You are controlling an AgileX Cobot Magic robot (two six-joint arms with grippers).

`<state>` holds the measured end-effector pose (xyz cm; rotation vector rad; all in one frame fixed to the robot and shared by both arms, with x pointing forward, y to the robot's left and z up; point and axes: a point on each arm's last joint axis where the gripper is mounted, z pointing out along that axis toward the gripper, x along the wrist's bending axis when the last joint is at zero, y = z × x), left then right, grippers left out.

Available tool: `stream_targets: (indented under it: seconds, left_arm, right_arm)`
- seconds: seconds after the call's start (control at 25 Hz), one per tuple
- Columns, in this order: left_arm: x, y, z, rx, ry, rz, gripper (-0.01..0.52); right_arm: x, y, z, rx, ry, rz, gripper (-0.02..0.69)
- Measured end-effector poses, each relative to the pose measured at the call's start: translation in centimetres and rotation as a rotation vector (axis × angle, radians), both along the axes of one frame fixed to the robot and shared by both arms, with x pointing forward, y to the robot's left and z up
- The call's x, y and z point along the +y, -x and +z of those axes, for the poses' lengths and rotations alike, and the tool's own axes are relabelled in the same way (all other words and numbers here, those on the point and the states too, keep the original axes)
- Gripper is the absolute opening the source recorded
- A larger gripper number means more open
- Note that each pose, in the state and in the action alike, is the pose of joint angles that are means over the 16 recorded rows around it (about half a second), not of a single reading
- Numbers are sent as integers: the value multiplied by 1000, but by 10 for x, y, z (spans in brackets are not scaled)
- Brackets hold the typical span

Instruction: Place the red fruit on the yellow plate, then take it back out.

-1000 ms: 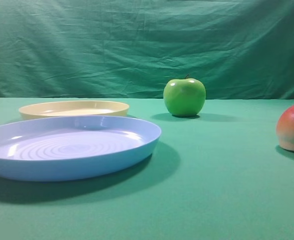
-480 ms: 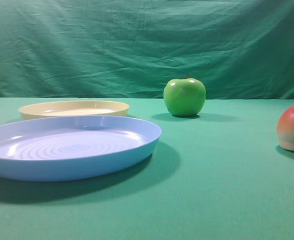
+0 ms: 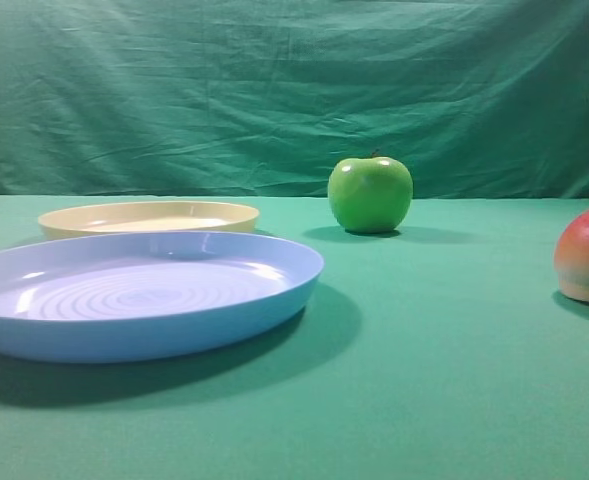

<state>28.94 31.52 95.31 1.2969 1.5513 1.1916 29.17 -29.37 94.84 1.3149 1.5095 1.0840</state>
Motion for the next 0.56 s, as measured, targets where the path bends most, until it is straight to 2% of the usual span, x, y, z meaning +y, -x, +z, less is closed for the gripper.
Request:
stream_targets:
  seconds: [0.56]
  left_arm:
    - [0, 0, 0, 0, 0, 0, 0]
  right_arm:
    - [0, 1, -2, 23, 0, 0, 0]
